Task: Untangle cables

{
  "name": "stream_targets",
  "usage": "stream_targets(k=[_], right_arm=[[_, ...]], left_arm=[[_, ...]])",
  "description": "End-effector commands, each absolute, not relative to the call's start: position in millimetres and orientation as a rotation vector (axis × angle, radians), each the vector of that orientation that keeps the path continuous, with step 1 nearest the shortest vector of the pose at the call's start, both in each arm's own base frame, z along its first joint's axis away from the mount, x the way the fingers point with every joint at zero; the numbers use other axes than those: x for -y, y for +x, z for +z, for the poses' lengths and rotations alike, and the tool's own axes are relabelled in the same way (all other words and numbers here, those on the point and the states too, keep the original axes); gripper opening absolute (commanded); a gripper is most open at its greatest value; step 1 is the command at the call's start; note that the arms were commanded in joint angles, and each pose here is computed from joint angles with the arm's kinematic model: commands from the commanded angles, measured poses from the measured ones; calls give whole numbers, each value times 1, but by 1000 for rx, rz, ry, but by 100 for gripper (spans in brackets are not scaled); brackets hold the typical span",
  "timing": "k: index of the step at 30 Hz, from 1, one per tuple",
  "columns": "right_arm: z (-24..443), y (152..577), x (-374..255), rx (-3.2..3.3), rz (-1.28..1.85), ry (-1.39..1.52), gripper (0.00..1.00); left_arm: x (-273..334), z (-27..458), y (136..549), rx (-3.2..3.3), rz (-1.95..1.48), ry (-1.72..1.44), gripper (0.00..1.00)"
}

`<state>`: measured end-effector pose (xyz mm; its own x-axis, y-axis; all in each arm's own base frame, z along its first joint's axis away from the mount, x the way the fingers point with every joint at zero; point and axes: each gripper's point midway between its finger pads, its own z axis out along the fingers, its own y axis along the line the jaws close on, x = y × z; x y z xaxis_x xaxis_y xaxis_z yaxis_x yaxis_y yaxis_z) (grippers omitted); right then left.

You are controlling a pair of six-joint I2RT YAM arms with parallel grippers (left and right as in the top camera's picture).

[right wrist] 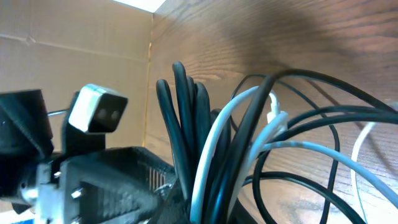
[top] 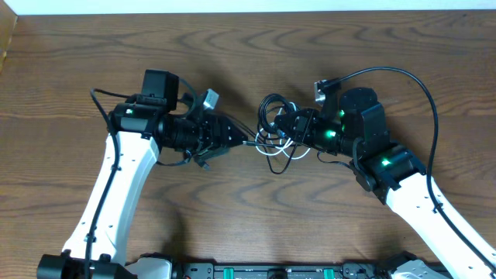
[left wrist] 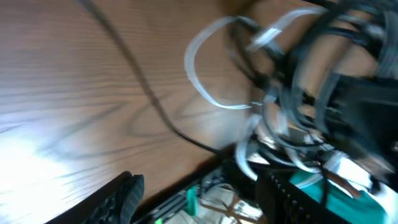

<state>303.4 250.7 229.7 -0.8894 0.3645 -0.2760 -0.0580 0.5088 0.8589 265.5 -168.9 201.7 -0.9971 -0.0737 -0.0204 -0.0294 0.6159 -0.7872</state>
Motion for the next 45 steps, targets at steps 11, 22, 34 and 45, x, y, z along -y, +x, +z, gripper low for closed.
stream_targets(k=[11, 22, 34, 45], right_arm=[[244, 307, -249, -2298, 1425, 388, 9], [248, 302, -254, -2298, 1465, 356, 9], [245, 296, -255, -2332, 1483, 347, 11], [181, 302, -203, -2475, 939, 394, 96]], left_arm=[[192, 244, 261, -2595, -1693, 28, 64], [194, 242, 264, -2620, -1682, -40, 50], [196, 242, 272, -2601, -1641, -14, 8], [147, 182, 288, -2826, -1039, -407, 8]])
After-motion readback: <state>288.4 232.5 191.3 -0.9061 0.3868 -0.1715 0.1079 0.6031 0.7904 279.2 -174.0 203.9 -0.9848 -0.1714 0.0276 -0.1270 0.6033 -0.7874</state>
